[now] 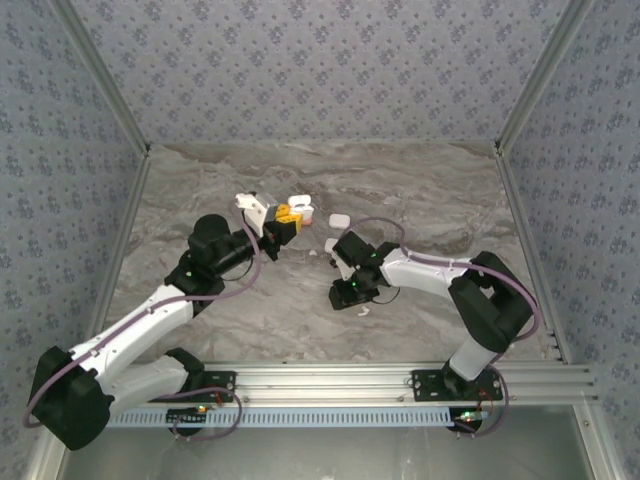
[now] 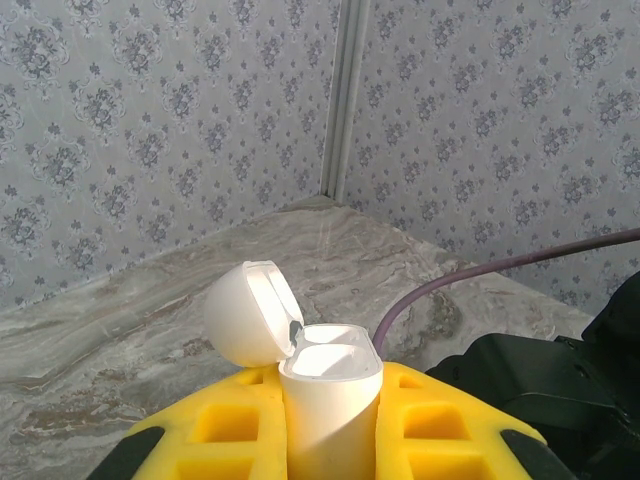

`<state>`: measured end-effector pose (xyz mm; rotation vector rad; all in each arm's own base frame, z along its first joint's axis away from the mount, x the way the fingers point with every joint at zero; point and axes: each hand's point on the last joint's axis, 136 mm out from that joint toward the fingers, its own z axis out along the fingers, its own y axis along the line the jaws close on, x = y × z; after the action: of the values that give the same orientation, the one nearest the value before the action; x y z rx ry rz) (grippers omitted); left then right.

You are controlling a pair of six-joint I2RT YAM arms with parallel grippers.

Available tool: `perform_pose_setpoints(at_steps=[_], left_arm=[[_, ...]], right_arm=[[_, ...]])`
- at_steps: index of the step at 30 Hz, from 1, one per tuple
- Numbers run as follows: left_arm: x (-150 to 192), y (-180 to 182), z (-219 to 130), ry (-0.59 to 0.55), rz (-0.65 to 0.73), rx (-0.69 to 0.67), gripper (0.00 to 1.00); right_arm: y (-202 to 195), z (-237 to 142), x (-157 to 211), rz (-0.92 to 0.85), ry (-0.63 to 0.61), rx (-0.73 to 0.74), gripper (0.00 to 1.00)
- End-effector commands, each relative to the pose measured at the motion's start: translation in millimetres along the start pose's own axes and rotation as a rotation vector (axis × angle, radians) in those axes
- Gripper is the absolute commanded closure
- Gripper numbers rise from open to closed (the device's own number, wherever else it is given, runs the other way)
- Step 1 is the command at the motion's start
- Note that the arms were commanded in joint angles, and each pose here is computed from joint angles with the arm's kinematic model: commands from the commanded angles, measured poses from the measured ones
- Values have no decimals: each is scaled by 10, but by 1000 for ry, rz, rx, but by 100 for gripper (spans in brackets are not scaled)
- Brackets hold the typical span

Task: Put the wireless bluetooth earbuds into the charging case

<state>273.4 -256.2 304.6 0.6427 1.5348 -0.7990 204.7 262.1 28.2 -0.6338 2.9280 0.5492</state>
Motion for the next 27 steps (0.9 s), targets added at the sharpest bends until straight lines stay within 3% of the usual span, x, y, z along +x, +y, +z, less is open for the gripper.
perform_pose_setpoints(at_steps=[1,16,21,27], left_arm=[[-137,-34,-49,-41,28,-1,100],[-122,-29,-58,-36,24,-5,100],[-144,-45,-71,-45,24,2,100],[-179,-145,-74,-61,24,58,100]], right_arm=[[49,20,-31,7,4,-11,63],[25,83,34,10,30,-6,77],[57,-229,-179,-35,-104,0,79],[20,-1117,-553,-131,-383,61,79]])
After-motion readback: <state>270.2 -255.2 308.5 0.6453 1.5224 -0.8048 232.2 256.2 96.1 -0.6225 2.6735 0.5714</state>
